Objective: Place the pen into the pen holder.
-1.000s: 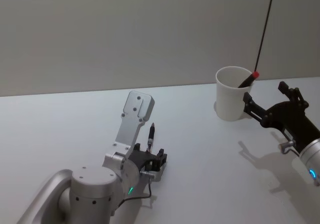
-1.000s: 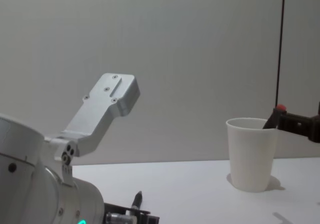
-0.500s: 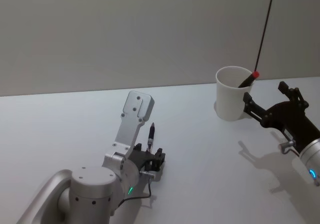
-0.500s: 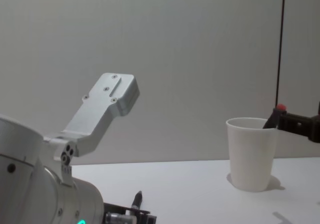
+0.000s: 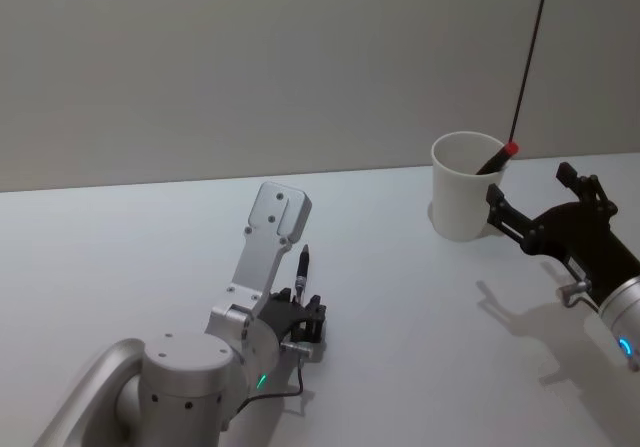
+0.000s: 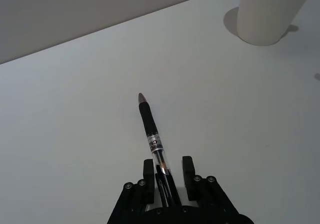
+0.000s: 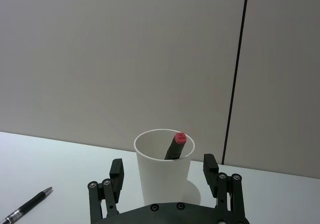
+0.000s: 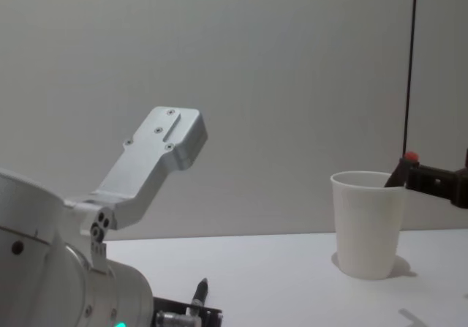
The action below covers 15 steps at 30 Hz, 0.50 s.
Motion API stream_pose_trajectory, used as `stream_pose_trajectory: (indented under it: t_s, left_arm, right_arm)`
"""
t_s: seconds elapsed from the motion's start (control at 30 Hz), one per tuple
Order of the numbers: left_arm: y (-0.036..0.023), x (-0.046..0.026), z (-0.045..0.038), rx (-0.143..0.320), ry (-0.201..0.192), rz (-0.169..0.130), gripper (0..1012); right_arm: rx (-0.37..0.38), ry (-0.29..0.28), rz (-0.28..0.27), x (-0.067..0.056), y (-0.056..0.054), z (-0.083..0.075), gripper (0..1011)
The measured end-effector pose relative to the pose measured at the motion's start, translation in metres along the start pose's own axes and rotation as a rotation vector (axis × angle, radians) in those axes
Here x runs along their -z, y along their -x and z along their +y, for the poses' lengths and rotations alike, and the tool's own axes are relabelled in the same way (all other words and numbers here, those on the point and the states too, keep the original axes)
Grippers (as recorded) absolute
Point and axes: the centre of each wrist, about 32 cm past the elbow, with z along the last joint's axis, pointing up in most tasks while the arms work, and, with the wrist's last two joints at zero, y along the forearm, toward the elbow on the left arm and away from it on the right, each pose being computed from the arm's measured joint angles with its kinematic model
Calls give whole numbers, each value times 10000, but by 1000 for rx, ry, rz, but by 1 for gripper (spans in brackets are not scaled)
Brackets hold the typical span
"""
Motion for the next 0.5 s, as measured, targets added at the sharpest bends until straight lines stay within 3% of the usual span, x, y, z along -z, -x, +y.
stream_pose_trajectory:
  t_s: [0.27, 0.5]
  left_arm:
    - [0, 0, 0, 1, 1, -4, 197]
    - [0, -1, 1, 2, 1, -5, 164]
  right_arm:
    - [0, 0, 0, 0, 0, 0, 1001]
    - [0, 0, 0, 0, 0, 0, 1001]
